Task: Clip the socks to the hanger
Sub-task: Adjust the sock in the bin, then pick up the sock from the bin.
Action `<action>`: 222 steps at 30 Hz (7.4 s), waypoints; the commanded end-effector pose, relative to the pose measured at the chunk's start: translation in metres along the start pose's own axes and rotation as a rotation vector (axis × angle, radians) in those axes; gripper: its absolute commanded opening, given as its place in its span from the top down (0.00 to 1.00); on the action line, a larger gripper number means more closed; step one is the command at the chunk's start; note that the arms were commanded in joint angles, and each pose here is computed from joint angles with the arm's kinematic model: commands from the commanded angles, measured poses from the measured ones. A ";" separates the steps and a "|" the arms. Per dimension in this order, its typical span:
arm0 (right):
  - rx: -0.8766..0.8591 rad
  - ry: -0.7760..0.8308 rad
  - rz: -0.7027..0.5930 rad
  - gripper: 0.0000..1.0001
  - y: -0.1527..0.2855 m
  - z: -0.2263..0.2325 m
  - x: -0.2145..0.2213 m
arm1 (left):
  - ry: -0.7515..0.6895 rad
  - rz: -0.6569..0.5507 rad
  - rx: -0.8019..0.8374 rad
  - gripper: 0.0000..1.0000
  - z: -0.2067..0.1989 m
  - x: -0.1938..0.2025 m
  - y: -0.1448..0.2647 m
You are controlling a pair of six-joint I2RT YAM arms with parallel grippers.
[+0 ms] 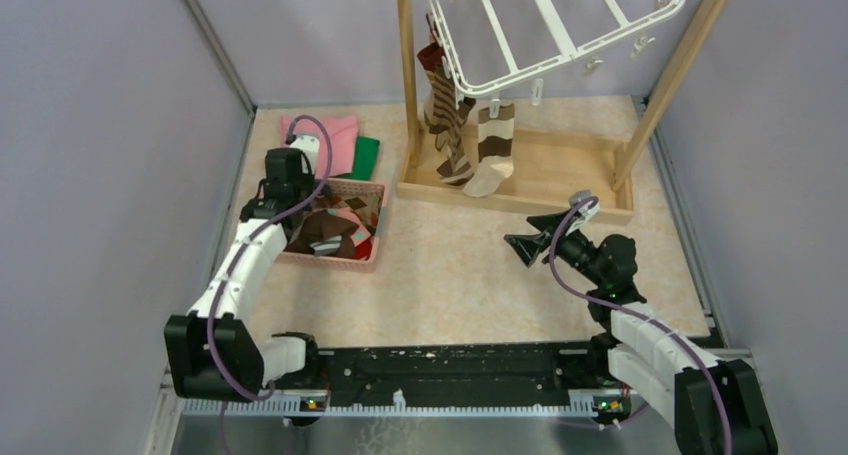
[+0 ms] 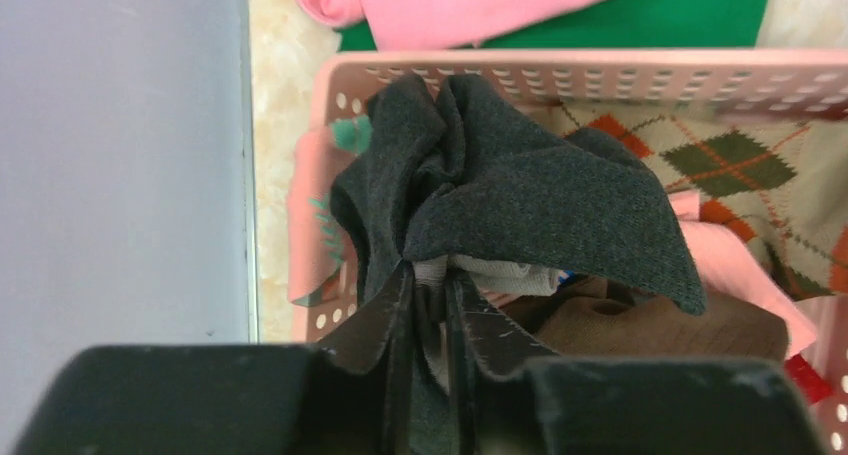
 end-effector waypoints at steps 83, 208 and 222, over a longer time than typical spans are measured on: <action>-0.008 0.039 -0.046 0.17 -0.006 -0.002 -0.016 | 0.096 -0.016 0.118 0.94 -0.006 -0.013 0.004; -0.028 0.045 -0.067 0.16 -0.002 0.003 -0.019 | -0.041 0.244 0.166 0.97 -0.099 0.014 0.015; -0.035 0.048 -0.071 0.16 -0.002 0.005 -0.021 | 0.212 -0.145 0.533 0.99 -0.075 -0.094 0.089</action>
Point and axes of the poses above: each gripper's point midway between its finger pads, its own y axis back along the fingers, its own z axis along the line the jaws close on, x = y × z, the point moved 5 cm from there along y, back along the fingers, and after that the axes turned 11 degrees about y, right-handed, at the moved point
